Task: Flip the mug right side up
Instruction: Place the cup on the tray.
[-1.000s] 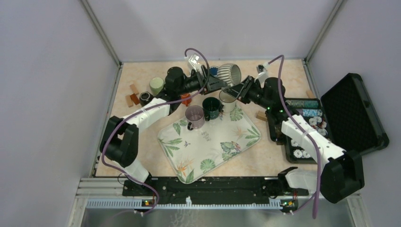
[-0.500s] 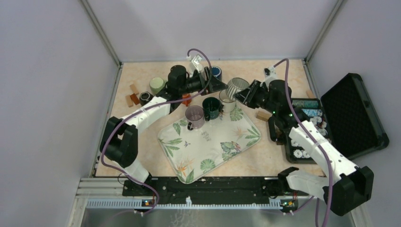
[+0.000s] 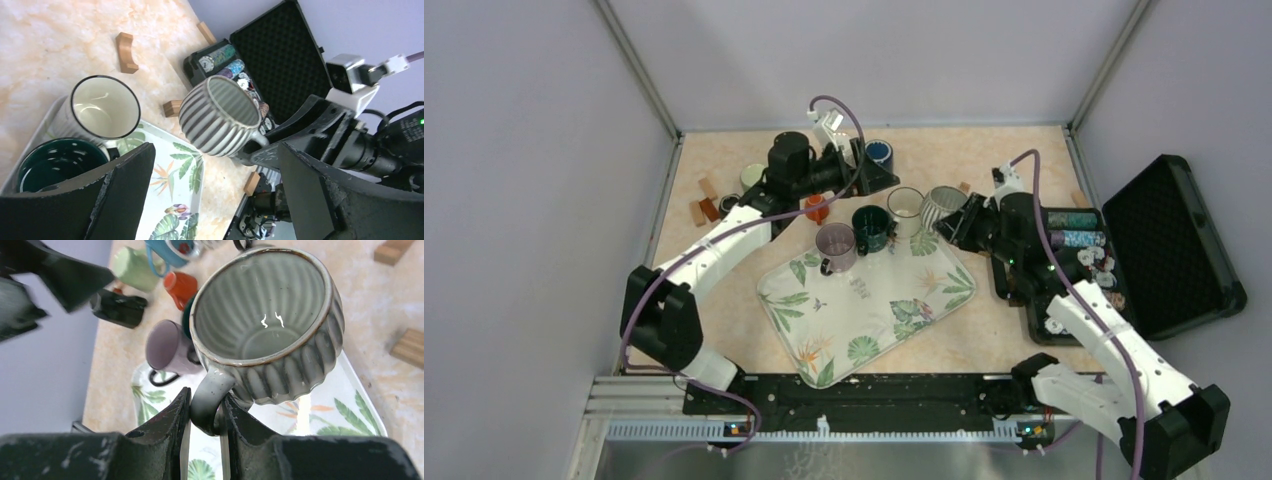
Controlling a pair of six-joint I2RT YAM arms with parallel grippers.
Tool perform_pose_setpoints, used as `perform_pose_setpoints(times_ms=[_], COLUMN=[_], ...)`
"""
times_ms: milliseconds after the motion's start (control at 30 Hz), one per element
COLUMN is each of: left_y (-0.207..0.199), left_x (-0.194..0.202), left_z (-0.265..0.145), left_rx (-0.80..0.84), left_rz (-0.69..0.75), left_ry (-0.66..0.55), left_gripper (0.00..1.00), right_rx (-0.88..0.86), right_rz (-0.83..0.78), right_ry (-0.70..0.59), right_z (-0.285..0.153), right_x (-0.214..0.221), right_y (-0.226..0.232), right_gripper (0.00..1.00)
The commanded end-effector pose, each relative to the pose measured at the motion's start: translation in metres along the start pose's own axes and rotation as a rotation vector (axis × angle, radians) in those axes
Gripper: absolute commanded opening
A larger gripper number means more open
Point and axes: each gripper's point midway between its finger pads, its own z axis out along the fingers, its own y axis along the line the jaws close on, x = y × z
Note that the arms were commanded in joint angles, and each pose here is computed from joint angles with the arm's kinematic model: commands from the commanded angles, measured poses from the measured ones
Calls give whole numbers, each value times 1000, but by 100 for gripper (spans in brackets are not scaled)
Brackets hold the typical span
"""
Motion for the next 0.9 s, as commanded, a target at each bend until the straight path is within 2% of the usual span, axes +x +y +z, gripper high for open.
perform_pose_setpoints(times_ms=[0, 467, 867], left_y=[-23, -8, 4], left_x=[-28, -17, -10], left_z=[-21, -43, -54], left_rx=[-37, -145, -197], left_rz=[124, 160, 173], left_ry=[-89, -91, -88], left_gripper=[98, 98, 98], right_rx=[-44, -58, -44], right_rz=[-43, -132, -181], right_ry=[-65, -90, -124], right_z=[0, 29, 44], right_x=[-4, 51, 77], right_y=[7, -16, -34], right_gripper=[0, 0, 0])
